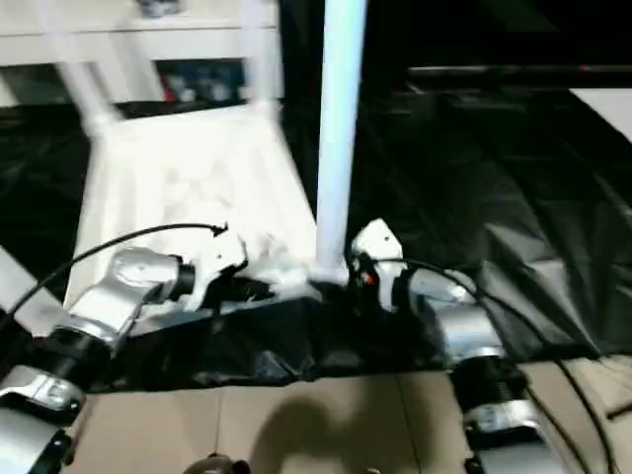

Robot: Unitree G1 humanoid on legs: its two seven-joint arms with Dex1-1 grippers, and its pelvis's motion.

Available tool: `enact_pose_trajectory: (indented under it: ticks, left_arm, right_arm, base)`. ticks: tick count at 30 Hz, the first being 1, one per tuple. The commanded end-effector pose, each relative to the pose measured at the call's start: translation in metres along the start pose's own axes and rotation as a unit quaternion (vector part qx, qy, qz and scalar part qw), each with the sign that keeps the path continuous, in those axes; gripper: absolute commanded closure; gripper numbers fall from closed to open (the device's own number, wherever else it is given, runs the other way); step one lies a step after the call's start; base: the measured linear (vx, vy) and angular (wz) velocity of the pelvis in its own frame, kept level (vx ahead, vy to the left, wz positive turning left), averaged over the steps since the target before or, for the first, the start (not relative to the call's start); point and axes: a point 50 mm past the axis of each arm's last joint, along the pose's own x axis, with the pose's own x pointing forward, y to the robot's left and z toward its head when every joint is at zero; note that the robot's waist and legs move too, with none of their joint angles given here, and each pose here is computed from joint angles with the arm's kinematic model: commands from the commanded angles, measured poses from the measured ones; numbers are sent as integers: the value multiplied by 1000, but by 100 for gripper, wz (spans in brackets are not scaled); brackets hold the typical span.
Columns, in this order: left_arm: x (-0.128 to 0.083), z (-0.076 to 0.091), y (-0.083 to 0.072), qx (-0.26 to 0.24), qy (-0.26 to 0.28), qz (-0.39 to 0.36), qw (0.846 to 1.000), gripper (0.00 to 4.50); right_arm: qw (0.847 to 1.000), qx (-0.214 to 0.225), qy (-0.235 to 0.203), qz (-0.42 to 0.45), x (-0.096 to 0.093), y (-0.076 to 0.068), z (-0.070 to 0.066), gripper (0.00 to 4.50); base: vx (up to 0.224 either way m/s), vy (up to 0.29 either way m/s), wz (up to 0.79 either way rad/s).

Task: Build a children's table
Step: Rotate leg to tighten

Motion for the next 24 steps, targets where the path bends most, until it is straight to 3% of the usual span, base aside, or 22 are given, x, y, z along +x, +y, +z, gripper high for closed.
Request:
enact_pose_trajectory:
  ticks: [1, 8, 14, 18, 22, 24]
  left_arm:
    - [1, 17, 2, 32, -25, -3, 999, 450]
    - [-7, 11, 3, 33, -7, -25, 999, 450]
    - [-8, 10, 5, 31, -8, -16, 999, 450]
    - [-5, 12, 10, 21, -14, 25, 999, 450]
    - [7, 20, 19, -14, -31, 108, 994, 450]
    - [9, 22, 20, -15, -34, 117, 992, 450]
  right_arm:
    - [996, -14, 9, 86, 15, 13, 2, 131]
    - [991, -29, 32, 127, 17, 12, 4, 181]
    - [989, -25, 31, 141, 19, 15, 3, 187]
    - [994, 9, -11, 110, 21, 15, 5, 188]
    - [996, 54, -54, -37, 37, 10, 3, 189]
    - [995, 60, -58, -61, 40, 9, 2, 189]
  base:
    - [0, 0, 0]
    - [0, 0, 0]
    - [0, 0, 0]
    - [0, 0, 0]
    - [0, 0, 0]
    - [0, 0, 0]
